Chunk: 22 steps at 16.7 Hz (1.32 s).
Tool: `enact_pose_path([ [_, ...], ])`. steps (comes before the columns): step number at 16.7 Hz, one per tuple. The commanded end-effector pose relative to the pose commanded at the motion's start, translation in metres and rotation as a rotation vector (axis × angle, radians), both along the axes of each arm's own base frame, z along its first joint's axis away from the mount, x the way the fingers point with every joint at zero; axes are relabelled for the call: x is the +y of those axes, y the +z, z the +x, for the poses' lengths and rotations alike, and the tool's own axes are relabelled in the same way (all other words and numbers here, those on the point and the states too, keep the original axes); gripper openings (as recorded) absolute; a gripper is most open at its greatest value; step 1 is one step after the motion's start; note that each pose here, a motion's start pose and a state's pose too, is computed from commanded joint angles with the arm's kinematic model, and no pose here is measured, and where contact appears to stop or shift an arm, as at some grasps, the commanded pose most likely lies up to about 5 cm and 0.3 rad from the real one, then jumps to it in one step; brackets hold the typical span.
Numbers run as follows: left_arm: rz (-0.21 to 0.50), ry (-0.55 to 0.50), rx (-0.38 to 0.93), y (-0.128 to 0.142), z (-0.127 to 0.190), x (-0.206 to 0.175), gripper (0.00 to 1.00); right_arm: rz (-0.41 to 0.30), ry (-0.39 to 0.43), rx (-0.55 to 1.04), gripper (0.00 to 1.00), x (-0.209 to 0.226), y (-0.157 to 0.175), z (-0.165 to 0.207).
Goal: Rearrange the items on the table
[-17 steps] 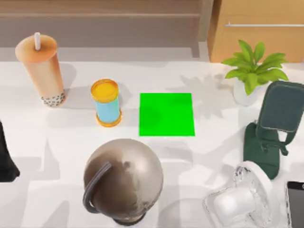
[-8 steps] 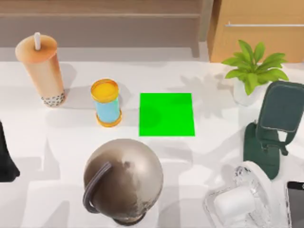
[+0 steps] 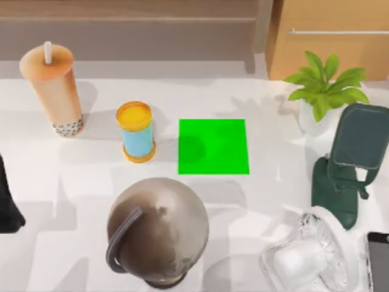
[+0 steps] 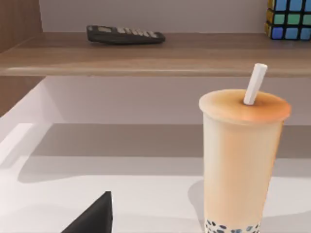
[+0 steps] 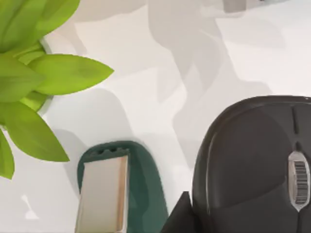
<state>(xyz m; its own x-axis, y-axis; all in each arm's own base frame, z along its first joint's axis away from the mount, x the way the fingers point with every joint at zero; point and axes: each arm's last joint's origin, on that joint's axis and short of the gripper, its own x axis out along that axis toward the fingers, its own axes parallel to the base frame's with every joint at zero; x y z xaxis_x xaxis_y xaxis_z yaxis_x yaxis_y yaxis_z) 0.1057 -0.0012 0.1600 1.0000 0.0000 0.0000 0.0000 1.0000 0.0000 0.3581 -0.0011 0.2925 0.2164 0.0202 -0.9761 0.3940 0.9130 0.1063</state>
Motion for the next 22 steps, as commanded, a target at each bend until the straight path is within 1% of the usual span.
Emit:
enact_pose_path([
  [3,0.0,0.0,0.0,0.0,0.0,0.0,1.0,0.035,0.108,0.026,0.0,0.062,0.003,0.031],
  [6,0.0,0.0,0.0,0.0,0.0,0.0,1.0,0.054,0.217,0.089,0.0,0.132,-0.008,0.05],
  [9,0.0,0.0,0.0,0.0,0.0,0.0,1.0,0.045,0.311,0.152,0.0,0.2,-0.032,0.057],
  [12,0.0,0.0,0.0,0.0,0.0,0.0,1.0,0.012,0.374,0.198,0.0,0.251,-0.07,0.062],
  [14,0.0,0.0,0.0,0.0,0.0,0.0,1.0,-0.015,0.399,0.213,0.0,0.273,-0.098,0.065],
  [17,0.0,0.0,0.0,0.0,0.0,0.0,1.0,-0.049,0.421,0.213,0.0,0.292,-0.132,0.07],
  [19,0.0,0.0,0.0,0.0,0.0,0.0,1.0,-0.06,0.431,0.205,0.0,0.298,-0.145,0.071],
  [22,0.0,0.0,0.0,0.0,0.0,0.0,1.0,-0.063,0.434,0.202,0.0,0.3,-0.148,0.071],
])
